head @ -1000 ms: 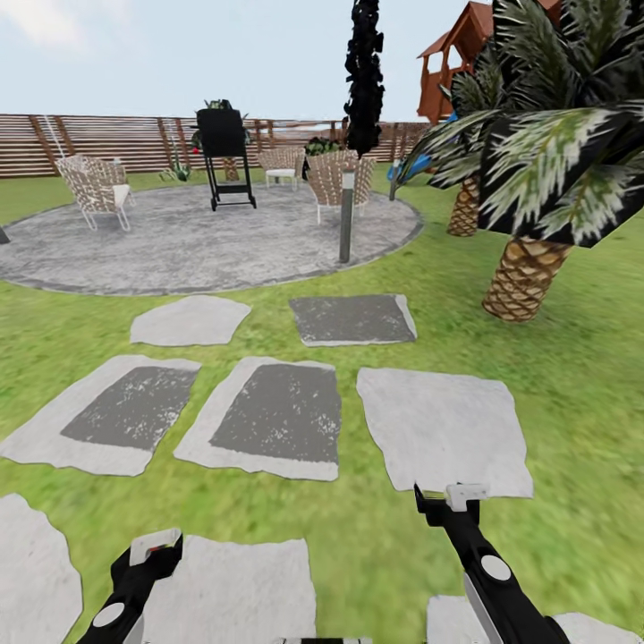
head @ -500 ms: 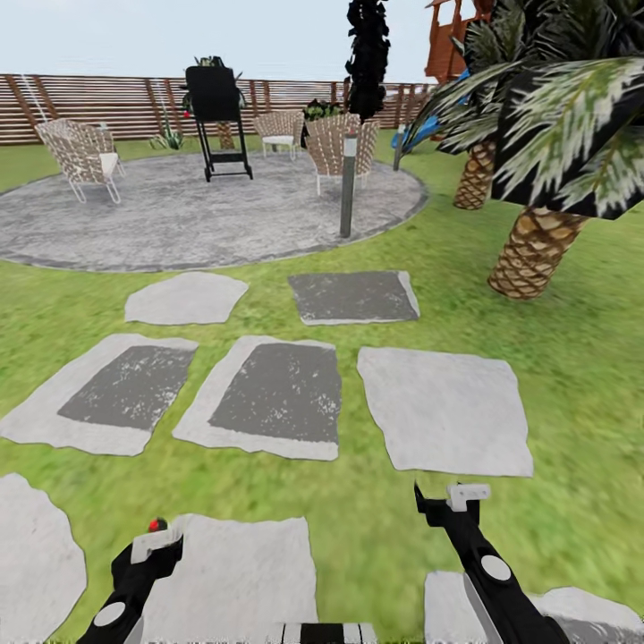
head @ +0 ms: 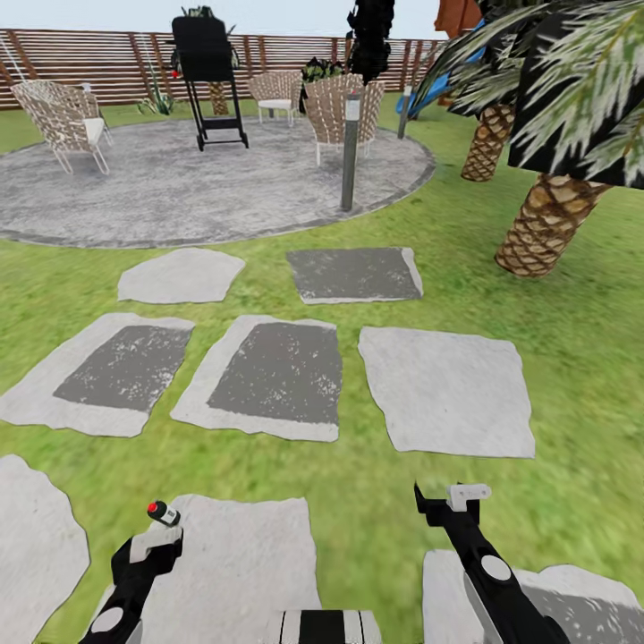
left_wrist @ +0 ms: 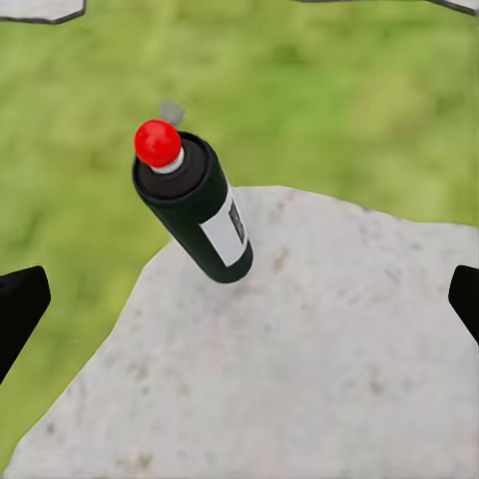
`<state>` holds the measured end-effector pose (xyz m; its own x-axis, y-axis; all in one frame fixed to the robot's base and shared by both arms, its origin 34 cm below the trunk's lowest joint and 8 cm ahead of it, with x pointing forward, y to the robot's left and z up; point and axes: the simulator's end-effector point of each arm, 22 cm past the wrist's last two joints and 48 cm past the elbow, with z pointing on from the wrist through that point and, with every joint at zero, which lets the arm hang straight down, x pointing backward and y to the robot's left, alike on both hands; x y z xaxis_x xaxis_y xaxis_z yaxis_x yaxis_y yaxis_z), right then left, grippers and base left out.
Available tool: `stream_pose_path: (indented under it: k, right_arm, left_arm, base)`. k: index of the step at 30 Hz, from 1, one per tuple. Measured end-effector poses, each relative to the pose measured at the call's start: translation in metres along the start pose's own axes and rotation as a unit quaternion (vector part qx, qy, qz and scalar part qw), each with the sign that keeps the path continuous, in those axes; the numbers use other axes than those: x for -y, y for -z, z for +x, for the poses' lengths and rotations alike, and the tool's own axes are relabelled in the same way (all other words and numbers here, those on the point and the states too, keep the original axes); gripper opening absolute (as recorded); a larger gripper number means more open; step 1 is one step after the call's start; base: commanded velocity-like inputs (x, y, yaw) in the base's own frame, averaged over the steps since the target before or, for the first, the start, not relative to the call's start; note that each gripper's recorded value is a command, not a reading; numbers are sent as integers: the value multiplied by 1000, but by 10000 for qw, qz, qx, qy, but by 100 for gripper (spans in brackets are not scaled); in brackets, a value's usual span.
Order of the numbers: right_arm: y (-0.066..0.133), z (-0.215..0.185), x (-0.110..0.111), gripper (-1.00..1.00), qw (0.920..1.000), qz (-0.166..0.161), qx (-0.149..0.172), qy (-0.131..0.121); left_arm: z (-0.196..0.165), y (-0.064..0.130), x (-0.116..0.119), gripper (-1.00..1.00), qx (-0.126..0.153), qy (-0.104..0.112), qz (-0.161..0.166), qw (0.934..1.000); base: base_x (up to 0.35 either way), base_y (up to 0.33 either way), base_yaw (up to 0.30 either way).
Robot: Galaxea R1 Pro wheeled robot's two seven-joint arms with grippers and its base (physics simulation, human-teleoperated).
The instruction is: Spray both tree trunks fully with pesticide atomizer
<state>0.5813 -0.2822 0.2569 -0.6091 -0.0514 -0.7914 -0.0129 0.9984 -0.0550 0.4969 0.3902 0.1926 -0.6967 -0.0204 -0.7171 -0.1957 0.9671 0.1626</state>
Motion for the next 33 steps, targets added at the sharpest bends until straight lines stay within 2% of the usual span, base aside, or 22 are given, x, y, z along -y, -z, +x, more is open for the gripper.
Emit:
stream_pose_path:
  k: [11, 20, 33]
  right_arm:
    - [-5, 26, 1, 100, 9997, 13, -229, 15]
    - [-5, 26, 1, 100, 9997, 14, -227, 18]
    - [-5, 26, 0, 100, 9997, 9, -228, 22]
  left_arm:
    - [23, -3, 1, 100, -192, -54, 0, 9998]
    - [22, -4, 2, 100, -181, -59, 14, 9998]
    - [22, -4, 1, 100, -184, -52, 3, 9998]
  base:
    - [0, 0, 0]
    - [0, 2, 0]
    - [0, 158, -56]
